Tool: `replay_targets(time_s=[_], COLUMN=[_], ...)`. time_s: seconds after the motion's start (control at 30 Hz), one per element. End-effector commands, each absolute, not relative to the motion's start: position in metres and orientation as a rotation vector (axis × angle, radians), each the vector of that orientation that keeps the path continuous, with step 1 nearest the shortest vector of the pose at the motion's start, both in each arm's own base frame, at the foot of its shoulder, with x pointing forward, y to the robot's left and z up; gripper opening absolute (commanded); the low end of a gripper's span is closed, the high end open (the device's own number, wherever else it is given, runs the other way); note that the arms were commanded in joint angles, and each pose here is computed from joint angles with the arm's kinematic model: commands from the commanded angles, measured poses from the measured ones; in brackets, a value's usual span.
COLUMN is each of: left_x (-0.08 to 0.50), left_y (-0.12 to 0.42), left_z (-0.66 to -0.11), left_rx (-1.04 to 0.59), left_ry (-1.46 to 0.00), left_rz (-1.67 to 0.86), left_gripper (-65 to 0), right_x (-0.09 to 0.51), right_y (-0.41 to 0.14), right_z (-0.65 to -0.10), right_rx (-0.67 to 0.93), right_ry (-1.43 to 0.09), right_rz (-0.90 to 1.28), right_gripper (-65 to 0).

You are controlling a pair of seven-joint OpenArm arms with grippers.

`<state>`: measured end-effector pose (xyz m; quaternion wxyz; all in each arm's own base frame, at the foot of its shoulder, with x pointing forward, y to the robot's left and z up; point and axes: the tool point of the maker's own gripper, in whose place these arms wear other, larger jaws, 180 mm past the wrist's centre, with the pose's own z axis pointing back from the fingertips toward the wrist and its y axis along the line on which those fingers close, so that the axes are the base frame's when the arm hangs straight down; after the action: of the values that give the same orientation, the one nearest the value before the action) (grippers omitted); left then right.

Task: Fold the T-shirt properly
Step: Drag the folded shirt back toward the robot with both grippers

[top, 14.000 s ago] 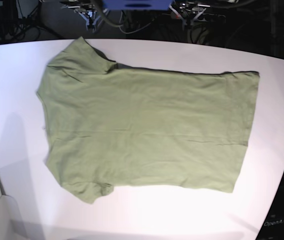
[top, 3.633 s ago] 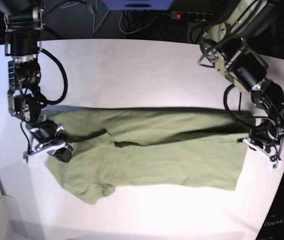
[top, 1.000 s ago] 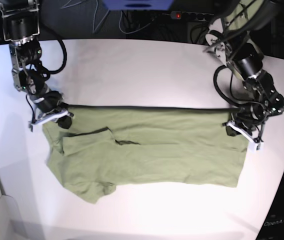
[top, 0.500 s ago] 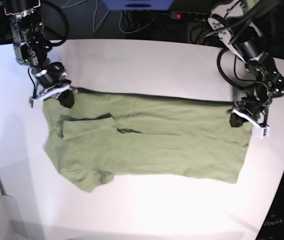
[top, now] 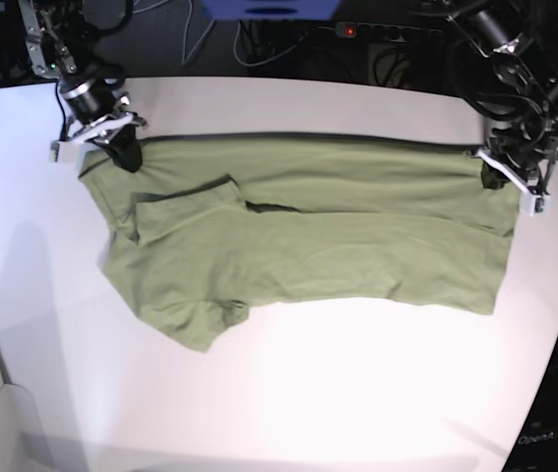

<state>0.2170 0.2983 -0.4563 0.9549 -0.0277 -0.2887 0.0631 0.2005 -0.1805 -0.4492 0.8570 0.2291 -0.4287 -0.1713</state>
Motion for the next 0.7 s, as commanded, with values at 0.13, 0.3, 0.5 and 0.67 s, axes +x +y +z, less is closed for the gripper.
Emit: replay_targets(time_s=[0.13,0.3,0.5,0.67], left_x=[0.118,0.117,0.109,0.100], left_y=[0.317,0.317,0.318,0.315], left_z=[-0.495,-0.495,-0.497,-0.499], left_rx=[0.081,0.081,0.082,0.074], left_ry=[-0.129,-0.126,-0.095,-0.079], left_rz=[0.116,0.118,0.118,0.117], left_gripper=[-62.2,-62.2,-62.2,-62.2], right_x=[0.152,0.148,0.134,0.131], right_y=[-0.189,-0.190,-0.186,-0.180], right_z=[-0.477,-0.478,-0.479,-0.453], right_rx=[0.408,0.404,0.407,0.427], right_ry=[-0.766,-0.766,-0.745,-0.832], right_rz=[-0.393,-0.397,-0.404,-0.408], right_gripper=[-64.6,-64.6,-64.6,-64.6])
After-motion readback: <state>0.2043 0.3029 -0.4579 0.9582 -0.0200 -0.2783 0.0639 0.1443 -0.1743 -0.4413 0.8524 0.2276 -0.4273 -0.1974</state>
